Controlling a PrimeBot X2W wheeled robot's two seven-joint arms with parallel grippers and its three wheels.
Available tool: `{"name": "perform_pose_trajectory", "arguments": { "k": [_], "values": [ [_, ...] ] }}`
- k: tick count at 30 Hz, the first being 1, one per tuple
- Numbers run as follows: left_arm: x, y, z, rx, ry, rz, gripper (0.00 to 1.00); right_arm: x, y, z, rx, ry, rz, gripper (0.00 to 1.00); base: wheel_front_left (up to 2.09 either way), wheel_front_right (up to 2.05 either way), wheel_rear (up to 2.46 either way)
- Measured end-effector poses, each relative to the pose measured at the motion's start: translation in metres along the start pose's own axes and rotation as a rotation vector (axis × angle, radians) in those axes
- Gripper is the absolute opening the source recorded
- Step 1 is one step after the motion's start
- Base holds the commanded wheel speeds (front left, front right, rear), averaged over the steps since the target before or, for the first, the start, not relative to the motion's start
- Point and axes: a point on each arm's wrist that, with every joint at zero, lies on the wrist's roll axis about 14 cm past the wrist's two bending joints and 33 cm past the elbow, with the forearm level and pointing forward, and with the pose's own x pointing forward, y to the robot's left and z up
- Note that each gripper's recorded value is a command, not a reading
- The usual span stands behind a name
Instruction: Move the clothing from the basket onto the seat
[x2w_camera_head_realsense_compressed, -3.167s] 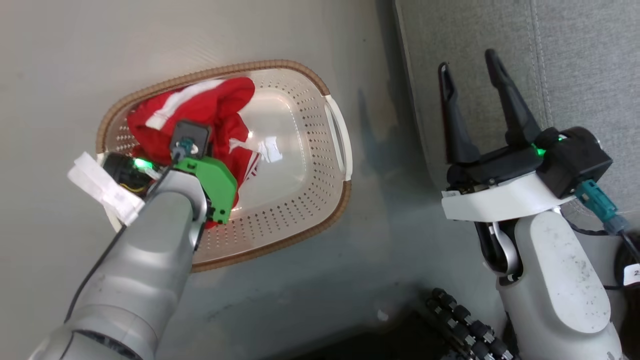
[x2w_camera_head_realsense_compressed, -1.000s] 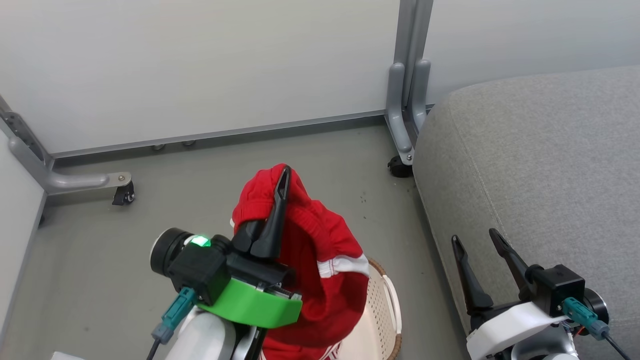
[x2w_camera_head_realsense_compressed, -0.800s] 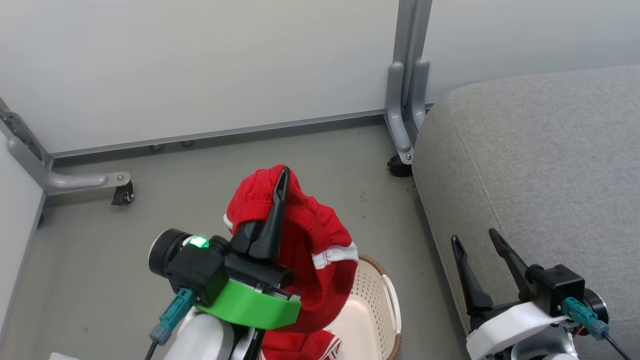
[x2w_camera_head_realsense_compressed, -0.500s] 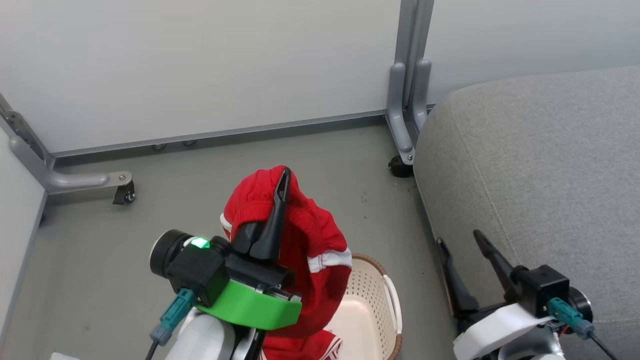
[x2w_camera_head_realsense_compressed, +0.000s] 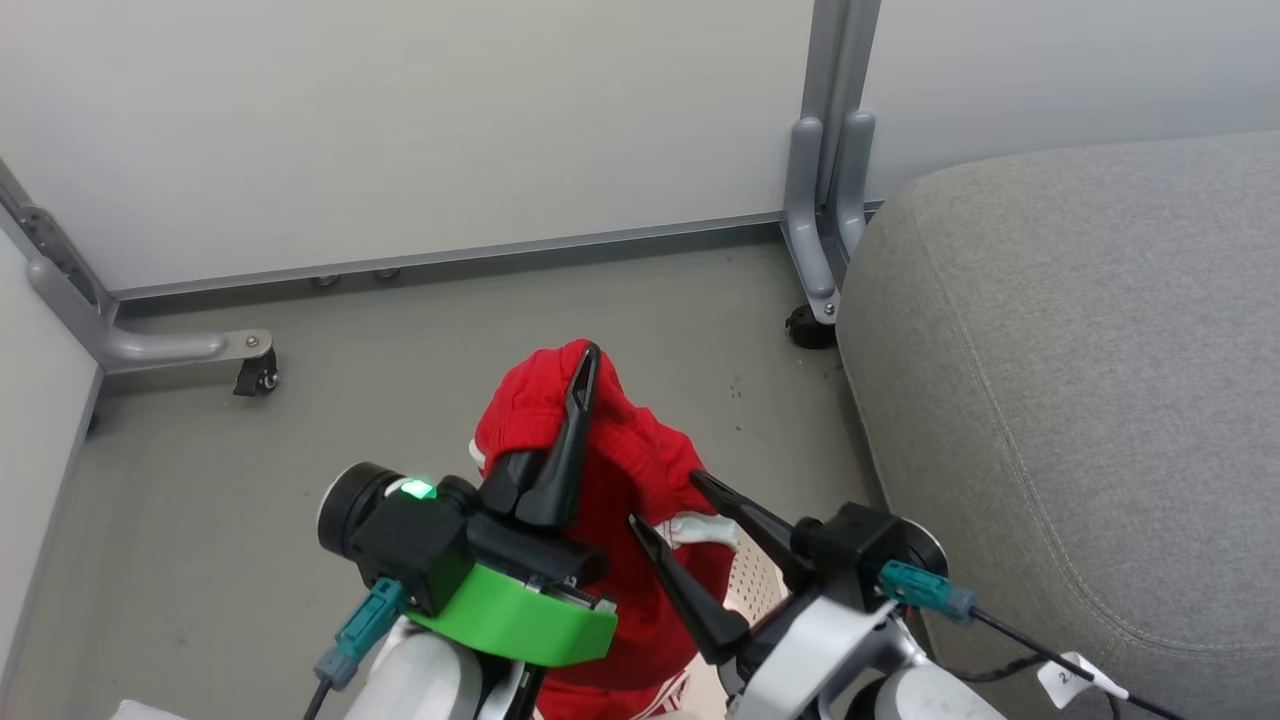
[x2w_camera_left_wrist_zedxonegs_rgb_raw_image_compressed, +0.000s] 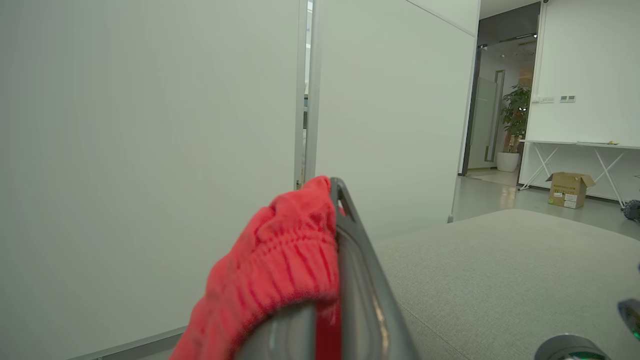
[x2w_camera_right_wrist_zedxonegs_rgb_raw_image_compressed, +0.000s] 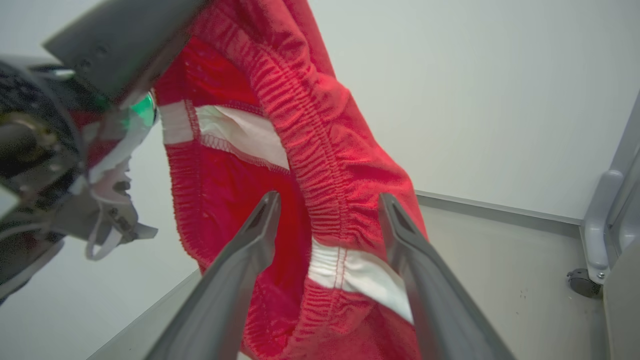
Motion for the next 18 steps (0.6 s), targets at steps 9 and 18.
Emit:
{"name": "perform_pose_trajectory", "arguments": {
  "k": [9,18],
  "values": [
    [-0.003,-0.006,-0.007,-0.027,0.025,-0.013,0.0,0.031,0.013,0.001,-0.062,0.007,0.089,1.0,0.0,0.0,0.0],
    [-0.004,-0.008,-0.011,-0.039,0.041,-0.017,0.0,0.043,0.013,-0.01,-0.051,0.051,0.104,0.0,0.0,0.0,0.0]
  ]
}}
